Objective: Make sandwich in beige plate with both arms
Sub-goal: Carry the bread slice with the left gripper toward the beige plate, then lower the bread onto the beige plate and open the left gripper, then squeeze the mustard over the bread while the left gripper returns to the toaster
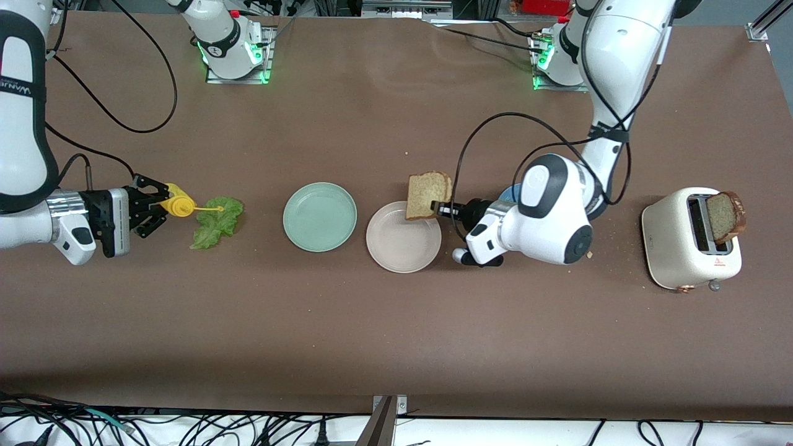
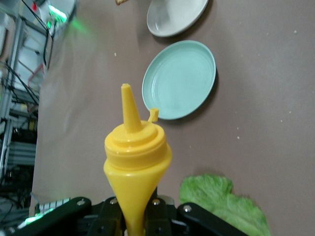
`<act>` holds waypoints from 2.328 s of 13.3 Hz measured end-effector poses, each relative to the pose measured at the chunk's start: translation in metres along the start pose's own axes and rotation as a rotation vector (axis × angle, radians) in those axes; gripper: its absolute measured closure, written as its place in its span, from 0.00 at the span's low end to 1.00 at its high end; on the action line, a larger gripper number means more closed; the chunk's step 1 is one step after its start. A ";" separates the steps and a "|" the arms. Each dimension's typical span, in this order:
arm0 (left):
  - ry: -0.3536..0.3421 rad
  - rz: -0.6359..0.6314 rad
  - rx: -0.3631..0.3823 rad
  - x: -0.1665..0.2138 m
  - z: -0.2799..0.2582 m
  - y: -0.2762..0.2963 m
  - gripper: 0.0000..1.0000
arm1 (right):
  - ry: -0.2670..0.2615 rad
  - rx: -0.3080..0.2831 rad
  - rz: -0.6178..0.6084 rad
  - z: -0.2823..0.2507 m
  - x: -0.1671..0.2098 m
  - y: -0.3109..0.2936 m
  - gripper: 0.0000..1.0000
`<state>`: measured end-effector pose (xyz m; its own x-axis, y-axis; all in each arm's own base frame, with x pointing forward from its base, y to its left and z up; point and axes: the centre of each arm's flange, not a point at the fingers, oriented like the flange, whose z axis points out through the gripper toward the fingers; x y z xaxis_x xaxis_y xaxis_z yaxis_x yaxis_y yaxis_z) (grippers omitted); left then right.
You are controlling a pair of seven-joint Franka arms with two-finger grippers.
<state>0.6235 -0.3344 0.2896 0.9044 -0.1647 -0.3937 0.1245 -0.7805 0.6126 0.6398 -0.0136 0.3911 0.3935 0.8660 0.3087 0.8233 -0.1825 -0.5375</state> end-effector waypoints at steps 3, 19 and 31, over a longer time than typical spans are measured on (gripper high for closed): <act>0.076 0.002 0.004 0.011 0.028 0.007 0.89 | -0.132 -0.029 0.062 -0.003 0.044 -0.035 0.94; 0.197 0.124 -0.090 0.049 0.085 -0.031 0.54 | -0.242 -0.067 0.183 0.060 0.146 -0.067 0.94; 0.303 0.118 0.160 0.065 -0.006 -0.067 0.00 | -0.257 -0.121 0.247 0.094 0.191 -0.080 0.94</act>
<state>0.6762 -0.2895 0.2269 0.9917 -0.0913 -0.0908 -0.0314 -0.8552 0.5173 0.6111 0.2100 0.4191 0.4836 0.8747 -0.0338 0.7649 -0.4410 -0.4696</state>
